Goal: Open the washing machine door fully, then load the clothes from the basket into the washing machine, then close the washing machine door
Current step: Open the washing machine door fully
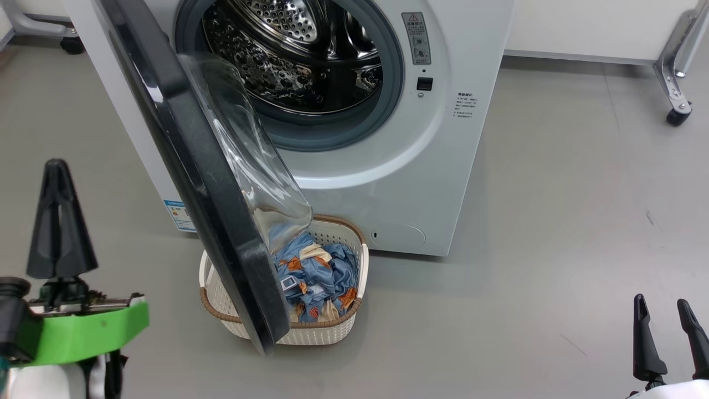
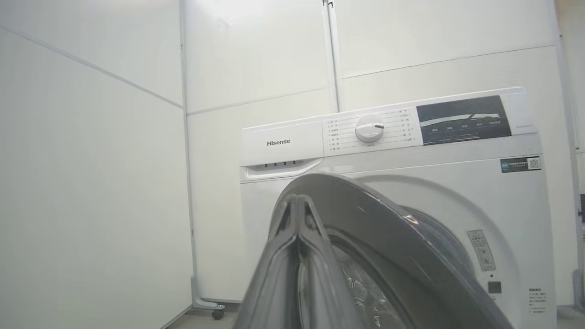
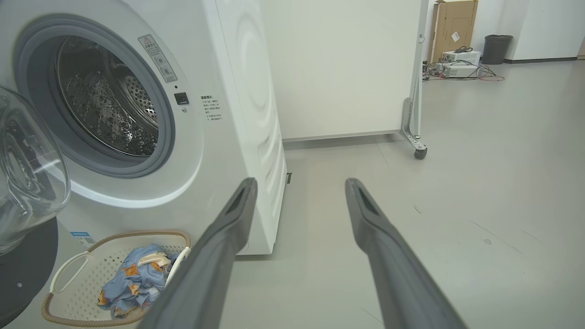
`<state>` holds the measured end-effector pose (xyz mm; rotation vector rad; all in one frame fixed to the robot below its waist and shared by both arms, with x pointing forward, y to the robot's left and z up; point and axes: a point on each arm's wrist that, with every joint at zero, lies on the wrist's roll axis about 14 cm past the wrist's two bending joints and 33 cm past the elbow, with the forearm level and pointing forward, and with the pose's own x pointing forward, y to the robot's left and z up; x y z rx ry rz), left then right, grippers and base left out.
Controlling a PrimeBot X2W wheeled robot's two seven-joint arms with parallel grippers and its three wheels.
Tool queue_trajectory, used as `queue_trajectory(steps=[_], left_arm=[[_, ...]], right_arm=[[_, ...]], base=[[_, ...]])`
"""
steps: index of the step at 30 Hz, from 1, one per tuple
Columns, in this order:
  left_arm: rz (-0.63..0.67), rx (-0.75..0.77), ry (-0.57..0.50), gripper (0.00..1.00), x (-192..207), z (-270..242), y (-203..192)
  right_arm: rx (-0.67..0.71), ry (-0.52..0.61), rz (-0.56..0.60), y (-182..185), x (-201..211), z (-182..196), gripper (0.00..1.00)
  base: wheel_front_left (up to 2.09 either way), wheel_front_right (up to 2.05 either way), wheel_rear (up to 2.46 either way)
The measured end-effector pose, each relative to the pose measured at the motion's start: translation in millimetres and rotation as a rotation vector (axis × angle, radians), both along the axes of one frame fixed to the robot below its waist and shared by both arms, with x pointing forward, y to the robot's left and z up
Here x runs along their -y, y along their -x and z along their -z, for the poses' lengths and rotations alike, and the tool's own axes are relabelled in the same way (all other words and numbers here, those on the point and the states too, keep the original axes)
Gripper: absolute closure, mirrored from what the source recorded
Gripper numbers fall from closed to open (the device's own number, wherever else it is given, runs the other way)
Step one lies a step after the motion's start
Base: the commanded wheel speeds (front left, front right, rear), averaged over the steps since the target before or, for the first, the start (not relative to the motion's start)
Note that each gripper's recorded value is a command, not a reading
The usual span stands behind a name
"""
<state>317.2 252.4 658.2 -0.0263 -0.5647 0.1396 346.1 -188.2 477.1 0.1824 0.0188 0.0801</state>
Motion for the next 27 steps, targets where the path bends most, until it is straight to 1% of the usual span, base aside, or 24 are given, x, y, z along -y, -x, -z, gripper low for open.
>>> queue_trajectory(steps=[6, 8, 10, 14, 17, 22, 27], left_arm=[[0.168, 0.114, -0.033, 1.0, 55, -34, 7], [0.249, 0.14, -0.017, 1.0, 78, -41, 11], [0.328, 0.13, 0.019, 1.0, 98, -41, 12], [0.431, 0.057, 0.056, 1.0, 126, -29, 11], [0.499, -0.046, 0.092, 1.0, 145, -7, 9], [0.535, -0.185, 0.098, 1.0, 159, 24, 6], [0.561, -0.249, 0.118, 1.0, 166, 37, 4]], right_arm=[[0.003, -0.003, -0.017, -2, -6, -1, 0.0], [0.005, -0.004, -0.025, -3, -9, -2, 0.0], [0.008, -0.007, -0.035, -4, -13, -2, 0.0], [0.008, -0.018, -0.058, -3, -23, -2, 0.0], [0.007, -0.022, -0.059, -3, -24, -2, 0.0], [0.006, -0.024, -0.061, -3, -25, -2, 0.0], [0.003, -0.024, -0.055, -2, -23, -1, 0.0]], base=[[0.0, 0.0, 0.0], [0.0, 0.0, 0.0], [0.0, 0.0, 0.0], [0.0, 0.0, 0.0], [0.0, 0.0, 0.0], [0.0, 0.0, 0.0], [0.0, 0.0, 0.0]])
